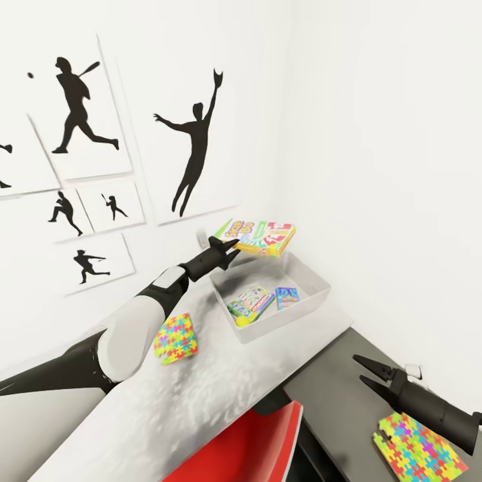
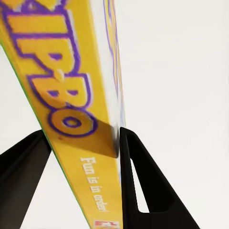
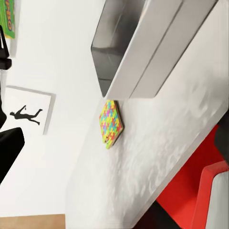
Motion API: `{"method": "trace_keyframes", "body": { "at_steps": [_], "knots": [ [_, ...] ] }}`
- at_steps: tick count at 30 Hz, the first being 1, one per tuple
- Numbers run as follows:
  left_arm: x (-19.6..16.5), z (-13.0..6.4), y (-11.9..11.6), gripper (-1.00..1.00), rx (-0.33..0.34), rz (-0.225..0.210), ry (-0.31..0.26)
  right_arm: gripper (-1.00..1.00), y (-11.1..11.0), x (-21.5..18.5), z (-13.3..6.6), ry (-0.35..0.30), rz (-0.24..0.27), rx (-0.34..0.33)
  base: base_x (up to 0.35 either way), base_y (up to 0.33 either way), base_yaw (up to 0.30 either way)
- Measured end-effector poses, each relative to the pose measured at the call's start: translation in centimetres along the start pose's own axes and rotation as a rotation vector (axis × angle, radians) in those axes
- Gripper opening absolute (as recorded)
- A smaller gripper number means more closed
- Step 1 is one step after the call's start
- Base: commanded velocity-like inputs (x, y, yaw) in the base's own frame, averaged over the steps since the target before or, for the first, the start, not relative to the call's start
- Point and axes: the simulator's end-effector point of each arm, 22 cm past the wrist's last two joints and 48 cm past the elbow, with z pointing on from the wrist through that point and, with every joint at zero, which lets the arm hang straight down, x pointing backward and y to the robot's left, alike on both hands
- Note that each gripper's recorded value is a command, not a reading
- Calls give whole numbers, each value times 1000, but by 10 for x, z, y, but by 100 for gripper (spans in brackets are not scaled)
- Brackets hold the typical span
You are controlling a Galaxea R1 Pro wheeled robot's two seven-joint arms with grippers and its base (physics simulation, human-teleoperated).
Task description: Put all the toys in the child's room - the three board games (two on the bed and one on the table), the two jigsaw puzzles on the table, and the tennis ball on the table - inside the toy box on the table in the child's room.
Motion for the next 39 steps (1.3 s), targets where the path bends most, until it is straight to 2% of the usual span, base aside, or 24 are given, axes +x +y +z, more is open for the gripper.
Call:
{"method": "trace_keyframes", "body": {
  "at_steps": [23,26,31,36,39],
  "knots": [
    [-1,-1,-1,-100,11,-2,-5,100,0,0,1,-3,2,-2,8,-4,0],
    [-5,3,-4,-100,5,-5,-21,100,1,7,8,2,14,-5,0,0,0],
    [-5,3,12,-100,-43,-3,-37,100,2,9,10,1,21,-12,0,0,0],
    [6,-3,37,-100,-124,21,6,100,6,14,15,-8,42,-32,0,0,0],
    [6,-5,39,-100,-133,17,15,100,7,16,17,-9,48,-38,0,0,0]
  ]
}}
